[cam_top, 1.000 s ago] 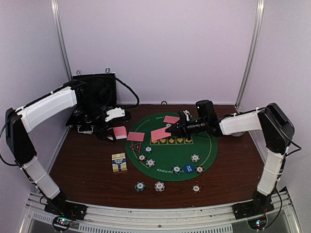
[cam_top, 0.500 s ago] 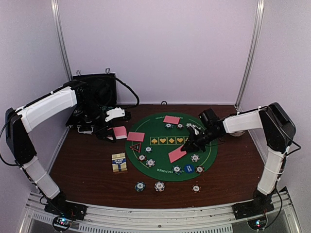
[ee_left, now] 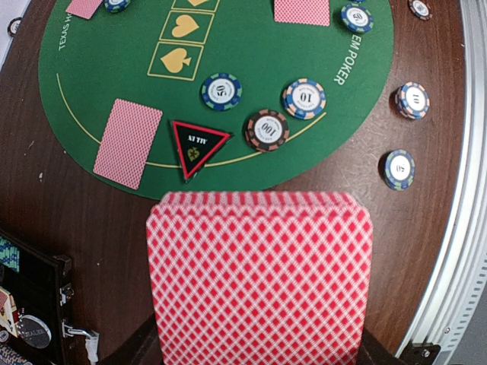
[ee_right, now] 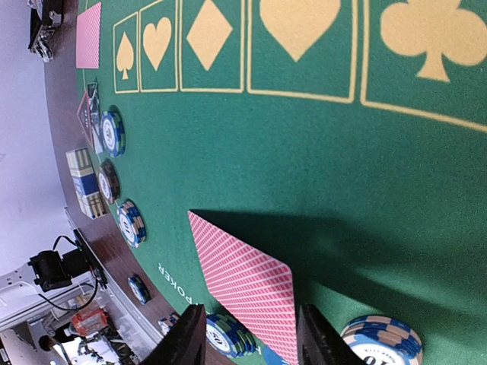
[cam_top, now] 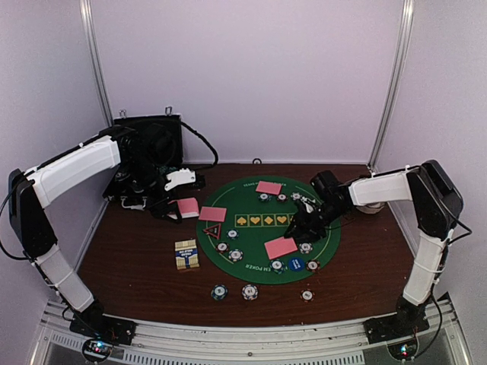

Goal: Distribute texas hold em gaming equipment

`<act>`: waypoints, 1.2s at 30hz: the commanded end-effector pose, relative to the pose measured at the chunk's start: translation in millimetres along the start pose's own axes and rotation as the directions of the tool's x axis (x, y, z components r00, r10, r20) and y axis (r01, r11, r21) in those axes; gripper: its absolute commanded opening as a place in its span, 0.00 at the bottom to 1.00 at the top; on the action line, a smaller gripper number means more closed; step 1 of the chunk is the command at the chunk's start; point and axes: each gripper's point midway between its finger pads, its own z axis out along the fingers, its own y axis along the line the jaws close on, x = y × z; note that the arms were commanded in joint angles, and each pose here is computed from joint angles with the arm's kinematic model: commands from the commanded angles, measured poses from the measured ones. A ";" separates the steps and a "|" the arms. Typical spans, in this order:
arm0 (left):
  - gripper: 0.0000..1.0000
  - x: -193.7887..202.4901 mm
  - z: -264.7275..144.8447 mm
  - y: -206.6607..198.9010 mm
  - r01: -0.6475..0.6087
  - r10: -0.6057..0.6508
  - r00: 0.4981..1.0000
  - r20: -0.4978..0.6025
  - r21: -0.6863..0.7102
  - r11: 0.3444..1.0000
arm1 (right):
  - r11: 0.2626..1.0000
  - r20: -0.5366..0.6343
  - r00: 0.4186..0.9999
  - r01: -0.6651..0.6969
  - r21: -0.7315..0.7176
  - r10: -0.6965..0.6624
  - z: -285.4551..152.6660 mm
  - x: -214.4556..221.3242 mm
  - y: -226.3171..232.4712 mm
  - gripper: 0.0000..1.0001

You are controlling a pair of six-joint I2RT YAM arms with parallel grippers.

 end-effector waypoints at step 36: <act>0.00 -14.9 -8.4 4.2 0.010 -0.010 0.998 0.061 -0.003 1.000 | 0.777 0.131 0.982 0.187 -0.601 -0.135 18.2 5.0 298.3 0.95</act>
